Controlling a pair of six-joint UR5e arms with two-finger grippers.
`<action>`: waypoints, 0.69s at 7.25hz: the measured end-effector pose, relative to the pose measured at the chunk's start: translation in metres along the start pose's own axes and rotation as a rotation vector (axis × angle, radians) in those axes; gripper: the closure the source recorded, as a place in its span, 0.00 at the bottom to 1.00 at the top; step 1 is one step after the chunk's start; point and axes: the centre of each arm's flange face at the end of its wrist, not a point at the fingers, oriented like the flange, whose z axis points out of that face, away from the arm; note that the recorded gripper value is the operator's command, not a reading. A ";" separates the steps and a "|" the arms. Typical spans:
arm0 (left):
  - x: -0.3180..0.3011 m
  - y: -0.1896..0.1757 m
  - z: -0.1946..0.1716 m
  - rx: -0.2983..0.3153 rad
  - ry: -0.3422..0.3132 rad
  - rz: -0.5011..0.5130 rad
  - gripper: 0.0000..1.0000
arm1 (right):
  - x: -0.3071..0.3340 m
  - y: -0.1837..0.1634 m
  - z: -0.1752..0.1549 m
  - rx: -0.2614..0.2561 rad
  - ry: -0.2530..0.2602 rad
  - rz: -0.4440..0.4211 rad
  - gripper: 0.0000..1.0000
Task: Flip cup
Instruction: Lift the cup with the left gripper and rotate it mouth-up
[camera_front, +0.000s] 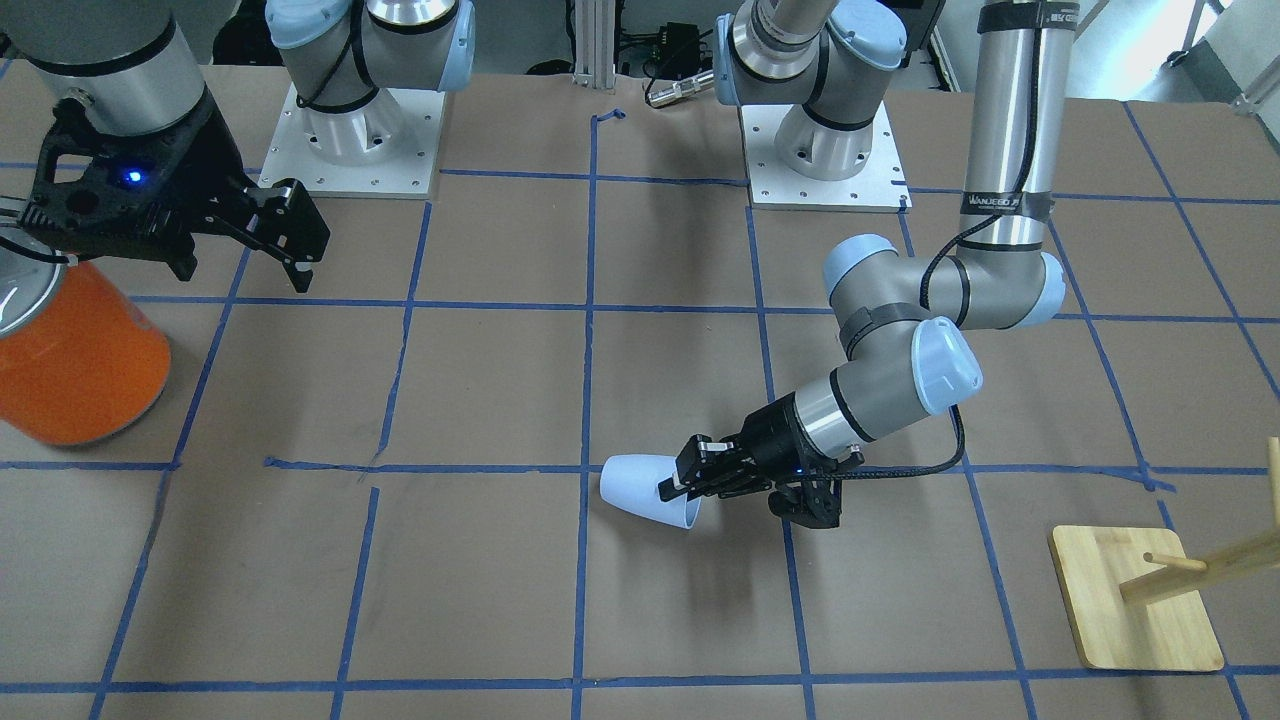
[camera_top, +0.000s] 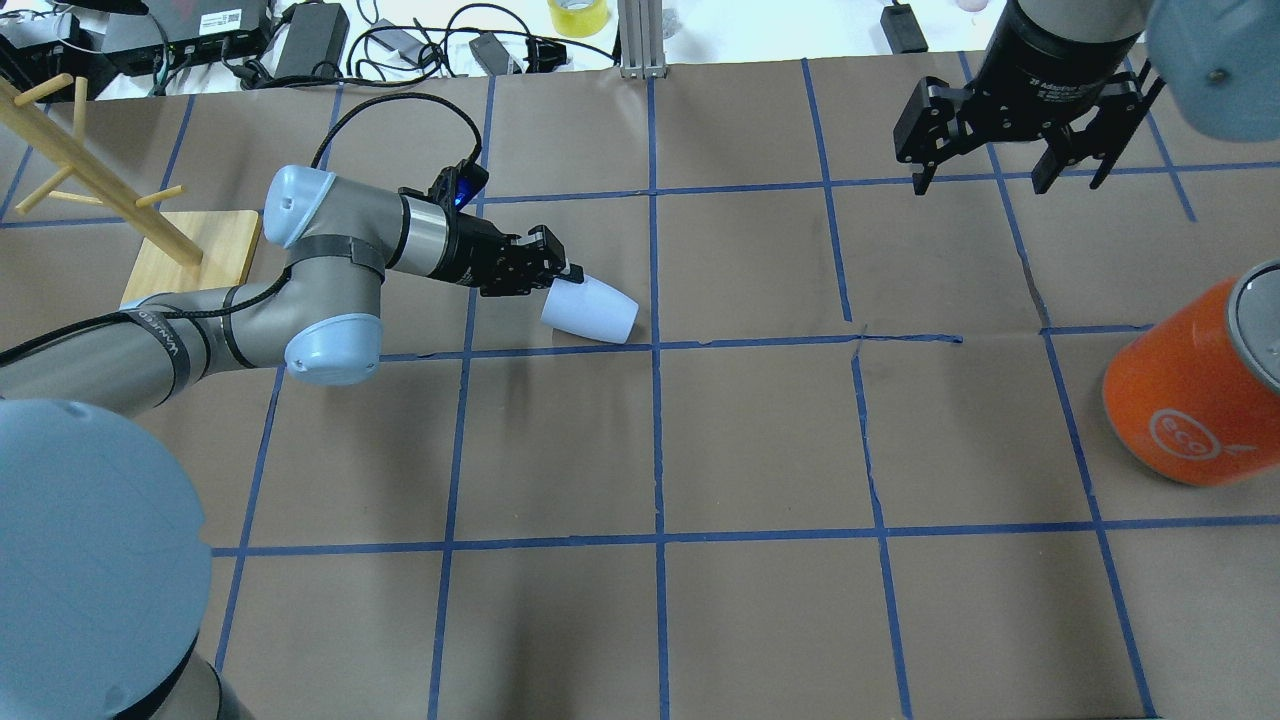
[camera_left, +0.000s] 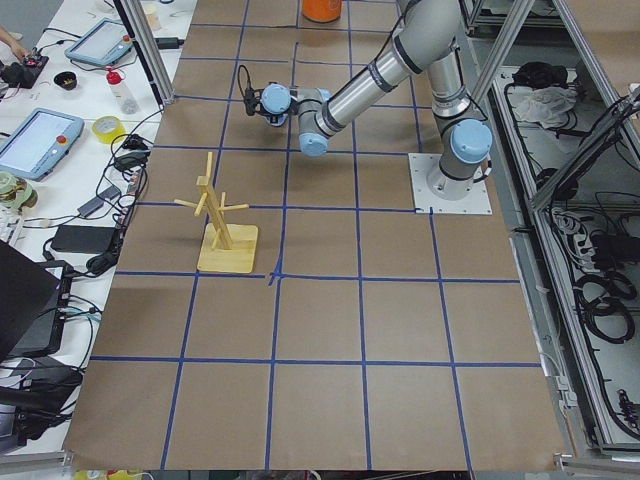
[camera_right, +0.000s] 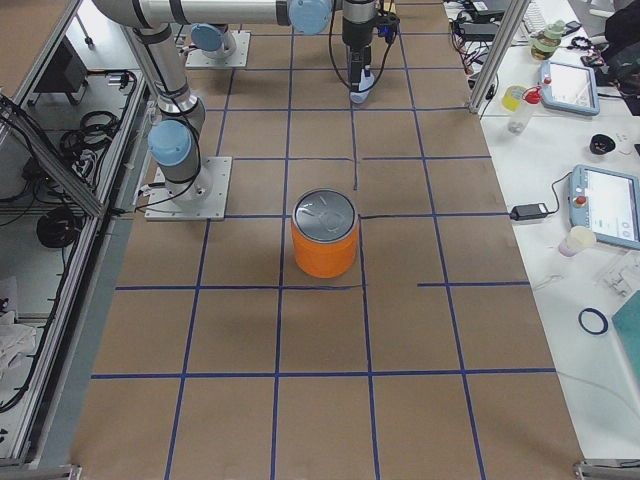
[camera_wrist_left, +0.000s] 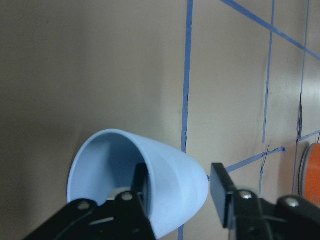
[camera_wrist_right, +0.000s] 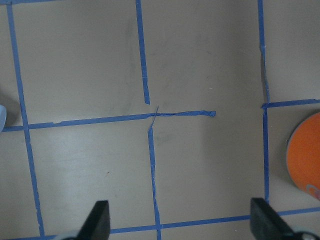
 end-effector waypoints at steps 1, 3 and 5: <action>0.000 0.000 0.000 0.001 -0.001 0.000 0.99 | 0.000 0.000 0.001 -0.002 0.000 0.000 0.00; 0.005 0.000 -0.005 0.010 -0.001 -0.012 1.00 | 0.000 0.000 0.002 -0.004 0.000 0.000 0.00; 0.019 -0.005 -0.018 0.037 -0.003 -0.078 1.00 | 0.000 0.001 0.003 -0.006 0.000 0.000 0.00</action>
